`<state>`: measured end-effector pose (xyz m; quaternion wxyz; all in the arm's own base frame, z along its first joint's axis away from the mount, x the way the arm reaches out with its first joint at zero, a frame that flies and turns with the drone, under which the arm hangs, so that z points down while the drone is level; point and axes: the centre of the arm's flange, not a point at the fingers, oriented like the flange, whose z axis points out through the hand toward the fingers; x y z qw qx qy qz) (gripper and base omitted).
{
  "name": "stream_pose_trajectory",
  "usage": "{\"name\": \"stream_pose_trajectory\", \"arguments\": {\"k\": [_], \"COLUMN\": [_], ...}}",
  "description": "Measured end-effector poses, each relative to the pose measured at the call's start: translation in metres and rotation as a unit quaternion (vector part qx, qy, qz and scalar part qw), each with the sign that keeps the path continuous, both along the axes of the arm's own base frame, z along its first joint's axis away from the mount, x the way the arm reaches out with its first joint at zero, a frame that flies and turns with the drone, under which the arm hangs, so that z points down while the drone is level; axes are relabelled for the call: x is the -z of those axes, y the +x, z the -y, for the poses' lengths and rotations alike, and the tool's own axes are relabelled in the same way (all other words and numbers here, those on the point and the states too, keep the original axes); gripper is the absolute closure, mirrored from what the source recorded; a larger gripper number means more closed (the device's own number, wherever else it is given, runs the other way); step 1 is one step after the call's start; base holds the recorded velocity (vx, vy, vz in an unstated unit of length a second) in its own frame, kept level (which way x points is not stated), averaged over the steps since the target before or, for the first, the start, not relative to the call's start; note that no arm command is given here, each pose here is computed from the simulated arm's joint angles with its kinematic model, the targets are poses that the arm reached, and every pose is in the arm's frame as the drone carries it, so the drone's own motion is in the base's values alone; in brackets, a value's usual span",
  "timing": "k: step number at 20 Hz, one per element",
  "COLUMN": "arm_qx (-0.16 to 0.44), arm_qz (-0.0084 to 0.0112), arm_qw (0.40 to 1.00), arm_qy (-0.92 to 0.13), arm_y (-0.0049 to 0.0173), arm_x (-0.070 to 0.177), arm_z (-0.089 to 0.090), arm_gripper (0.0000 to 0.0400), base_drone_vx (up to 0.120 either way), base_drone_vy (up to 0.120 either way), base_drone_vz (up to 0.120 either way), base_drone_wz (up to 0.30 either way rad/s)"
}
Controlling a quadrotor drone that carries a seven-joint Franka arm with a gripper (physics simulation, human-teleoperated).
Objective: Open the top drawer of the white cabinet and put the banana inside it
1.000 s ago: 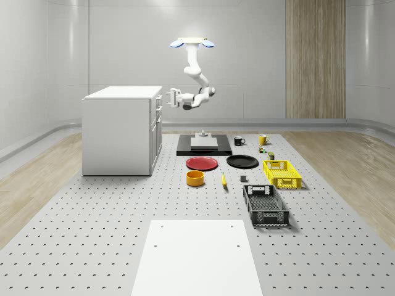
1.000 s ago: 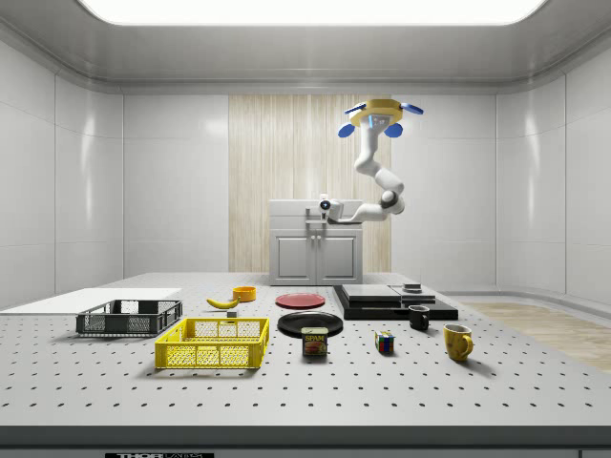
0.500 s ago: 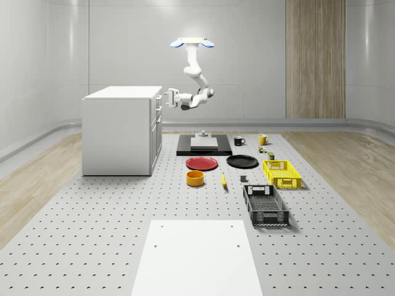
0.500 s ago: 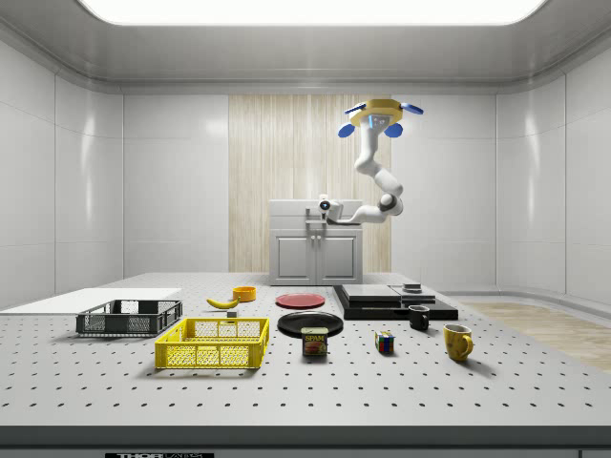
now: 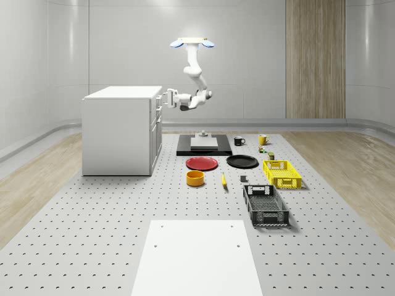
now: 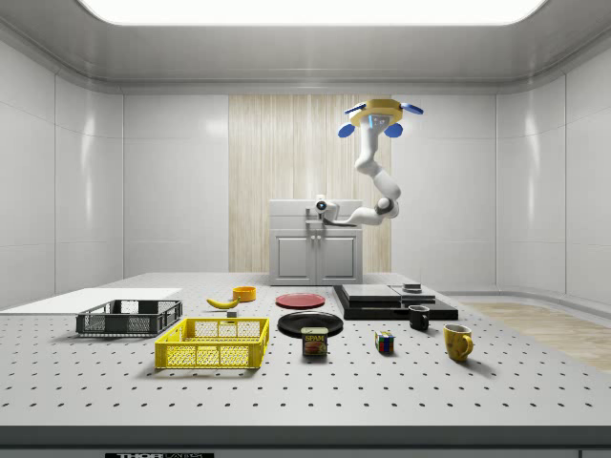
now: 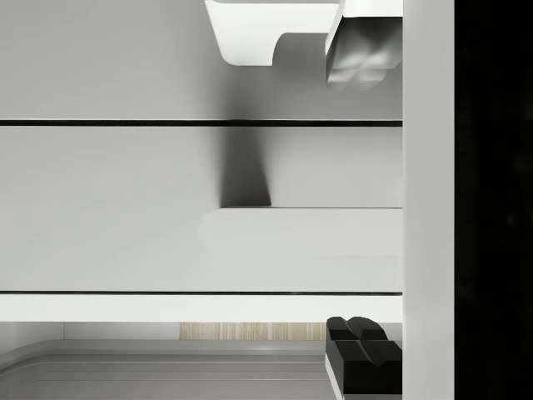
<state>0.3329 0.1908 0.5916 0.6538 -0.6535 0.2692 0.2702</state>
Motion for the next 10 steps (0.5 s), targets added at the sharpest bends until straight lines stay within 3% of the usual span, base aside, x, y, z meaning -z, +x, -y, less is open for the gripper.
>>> {"name": "stream_pose_trajectory", "arguments": {"k": [4, 10], "arm_qx": [0.000, 0.000], "arm_qz": [0.0000, 0.0001], "arm_qw": [1.000, 1.000], "arm_qy": [0.000, 0.000], "arm_y": [0.0031, 0.0048], "arm_x": [0.000, 0.004], "arm_z": [-0.004, -0.011], "arm_gripper": [0.0000, 0.0000], "base_drone_vx": [0.000, 0.000], "base_drone_vy": [0.000, 0.000], "base_drone_vz": [0.000, 0.000], "base_drone_wz": [0.000, 0.000]}}
